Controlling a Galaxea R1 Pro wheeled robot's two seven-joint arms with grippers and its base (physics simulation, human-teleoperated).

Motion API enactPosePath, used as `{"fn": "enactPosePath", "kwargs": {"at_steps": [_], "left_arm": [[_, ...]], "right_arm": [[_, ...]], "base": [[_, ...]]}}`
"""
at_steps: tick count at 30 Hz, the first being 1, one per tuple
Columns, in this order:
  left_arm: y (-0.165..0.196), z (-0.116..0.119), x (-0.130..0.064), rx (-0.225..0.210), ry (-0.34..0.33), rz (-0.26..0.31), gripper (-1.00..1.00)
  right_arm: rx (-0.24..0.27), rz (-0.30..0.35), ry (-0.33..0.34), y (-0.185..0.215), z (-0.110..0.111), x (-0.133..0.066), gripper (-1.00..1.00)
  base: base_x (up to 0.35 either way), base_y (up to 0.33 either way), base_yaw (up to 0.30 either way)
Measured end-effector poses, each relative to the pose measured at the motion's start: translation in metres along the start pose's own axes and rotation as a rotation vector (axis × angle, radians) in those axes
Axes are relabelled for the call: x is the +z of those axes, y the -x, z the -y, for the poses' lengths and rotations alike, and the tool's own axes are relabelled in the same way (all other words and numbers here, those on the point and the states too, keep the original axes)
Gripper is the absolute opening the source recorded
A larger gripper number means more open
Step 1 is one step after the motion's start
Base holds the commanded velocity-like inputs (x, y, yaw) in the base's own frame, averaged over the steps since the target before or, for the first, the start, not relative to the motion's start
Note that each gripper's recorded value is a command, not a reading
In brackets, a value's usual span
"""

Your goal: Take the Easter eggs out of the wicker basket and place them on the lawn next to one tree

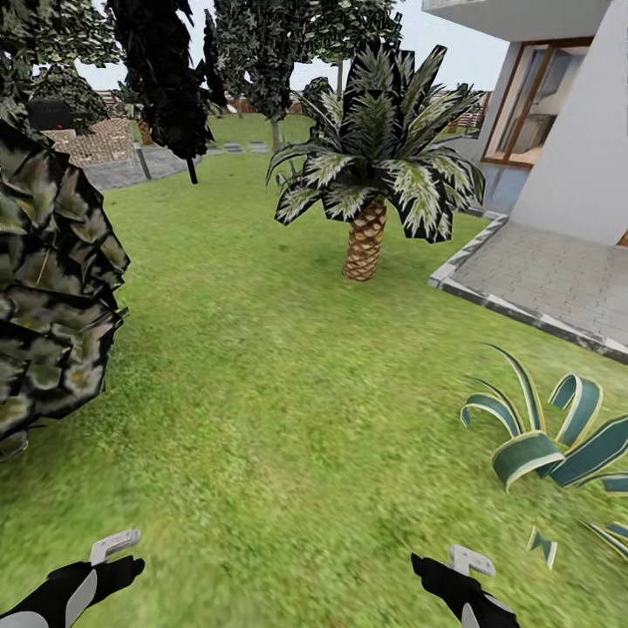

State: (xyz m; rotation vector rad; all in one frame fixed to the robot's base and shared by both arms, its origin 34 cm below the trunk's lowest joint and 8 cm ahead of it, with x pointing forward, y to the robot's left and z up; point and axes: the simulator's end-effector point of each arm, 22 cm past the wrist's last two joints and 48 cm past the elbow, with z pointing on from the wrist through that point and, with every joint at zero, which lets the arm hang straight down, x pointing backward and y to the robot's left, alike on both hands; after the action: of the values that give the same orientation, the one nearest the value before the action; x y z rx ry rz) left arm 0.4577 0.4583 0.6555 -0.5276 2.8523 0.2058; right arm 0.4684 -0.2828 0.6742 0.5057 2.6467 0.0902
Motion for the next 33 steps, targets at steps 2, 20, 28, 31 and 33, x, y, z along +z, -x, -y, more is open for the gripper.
{"fn": "enactPosePath", "kwargs": {"at_steps": [2,20,28,31,33], "left_arm": [[0.001,0.000,-0.001,-0.001,-0.001,0.003,1.00],[0.011,0.006,-0.009,-0.006,-0.015,0.028,1.00],[0.016,0.008,-0.012,-0.008,-0.020,0.040,1.00],[0.018,0.008,-0.014,-0.009,-0.022,0.044,1.00],[0.019,0.008,-0.015,-0.009,-0.023,0.048,1.00]], "right_arm": [[0.000,0.003,0.001,0.001,-0.001,-0.001,1.00],[0.000,0.029,0.012,0.011,-0.006,-0.006,1.00],[-0.001,0.044,0.014,0.013,-0.008,-0.007,1.00],[-0.001,0.048,0.015,0.014,-0.008,-0.008,1.00],[-0.001,0.051,0.016,0.015,-0.009,-0.008,1.00]], "base": [[0.000,0.000,0.000],[0.000,0.000,0.000],[0.000,0.000,0.000],[0.000,0.000,0.000],[0.000,0.000,0.000]]}}
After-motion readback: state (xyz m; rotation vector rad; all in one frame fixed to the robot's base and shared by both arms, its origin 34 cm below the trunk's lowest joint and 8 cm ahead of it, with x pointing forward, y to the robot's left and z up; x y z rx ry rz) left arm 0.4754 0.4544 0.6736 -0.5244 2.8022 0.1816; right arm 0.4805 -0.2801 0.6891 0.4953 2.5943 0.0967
